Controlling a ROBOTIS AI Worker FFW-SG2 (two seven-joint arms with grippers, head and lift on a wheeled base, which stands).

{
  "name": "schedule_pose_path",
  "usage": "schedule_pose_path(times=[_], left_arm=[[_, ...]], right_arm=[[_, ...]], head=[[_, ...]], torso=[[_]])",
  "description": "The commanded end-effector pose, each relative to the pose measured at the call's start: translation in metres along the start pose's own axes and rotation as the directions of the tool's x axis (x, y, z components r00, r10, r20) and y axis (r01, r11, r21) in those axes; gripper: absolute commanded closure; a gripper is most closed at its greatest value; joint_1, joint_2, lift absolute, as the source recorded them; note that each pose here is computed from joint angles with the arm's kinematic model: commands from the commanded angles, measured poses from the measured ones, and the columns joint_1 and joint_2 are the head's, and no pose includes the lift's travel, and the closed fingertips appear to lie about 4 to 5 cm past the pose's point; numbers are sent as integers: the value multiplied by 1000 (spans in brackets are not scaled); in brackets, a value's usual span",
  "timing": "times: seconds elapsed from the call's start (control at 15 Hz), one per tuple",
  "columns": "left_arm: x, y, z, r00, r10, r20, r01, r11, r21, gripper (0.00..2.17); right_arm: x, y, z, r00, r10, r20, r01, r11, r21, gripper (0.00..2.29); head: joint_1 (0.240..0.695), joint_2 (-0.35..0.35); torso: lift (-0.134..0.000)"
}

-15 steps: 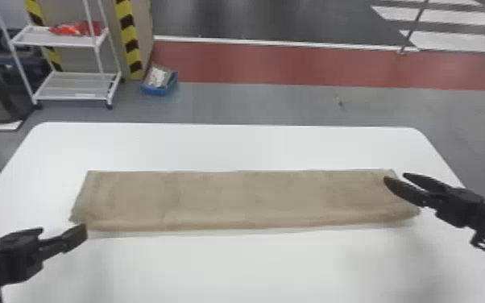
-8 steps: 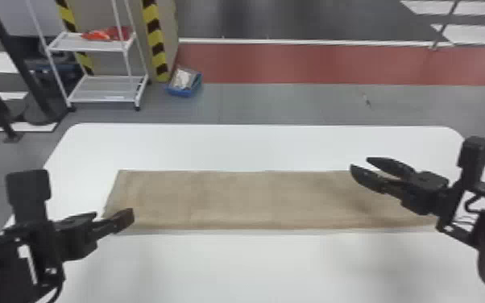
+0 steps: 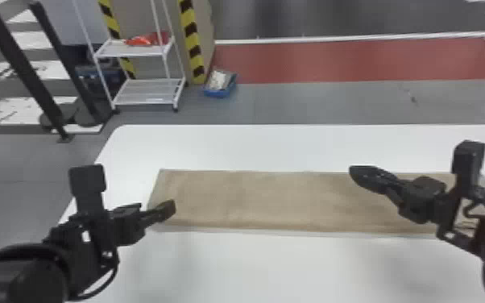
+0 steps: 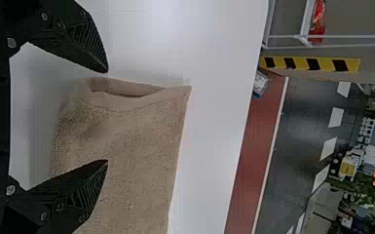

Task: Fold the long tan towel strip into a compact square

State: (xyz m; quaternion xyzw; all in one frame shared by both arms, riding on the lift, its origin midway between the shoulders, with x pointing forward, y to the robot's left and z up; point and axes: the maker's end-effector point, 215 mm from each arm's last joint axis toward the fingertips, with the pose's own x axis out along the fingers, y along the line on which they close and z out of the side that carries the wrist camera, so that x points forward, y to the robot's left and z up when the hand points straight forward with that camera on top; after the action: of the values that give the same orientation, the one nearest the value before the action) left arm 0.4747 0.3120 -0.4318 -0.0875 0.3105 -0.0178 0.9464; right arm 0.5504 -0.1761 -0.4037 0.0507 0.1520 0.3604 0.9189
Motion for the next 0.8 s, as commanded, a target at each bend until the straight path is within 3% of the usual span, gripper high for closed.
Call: schedule_pose_path(times=[0.0,0.13,0.27,0.4,0.73], left_arm=[[5,12,32,998,17,54,-18,1000,19,269],[19,22,52,998,12,61,-14,999,41,269],[41,19,53,1000,-9,23,7,997,80,269],[59,21,34,999,0,-36,5,992,124,269],[61,33,24,997,24,-73,-12,988,156,292]], right_arm=[[9,8,-6,1000,19,-10,-19,1000,-4,1180],[11,12,-14,999,25,-22,-25,1000,-1,1180],[10,13,-20,999,24,-26,-24,1000,3,1180],[5,11,-23,1000,15,-27,-15,1000,9,1180],[-4,7,-29,1000,3,-26,-2,1000,24,1180]], head=[[695,143],[695,160],[695,173],[695,174],[695,167]], torso=[[-124],[-124],[-124],[-124],[-124]])
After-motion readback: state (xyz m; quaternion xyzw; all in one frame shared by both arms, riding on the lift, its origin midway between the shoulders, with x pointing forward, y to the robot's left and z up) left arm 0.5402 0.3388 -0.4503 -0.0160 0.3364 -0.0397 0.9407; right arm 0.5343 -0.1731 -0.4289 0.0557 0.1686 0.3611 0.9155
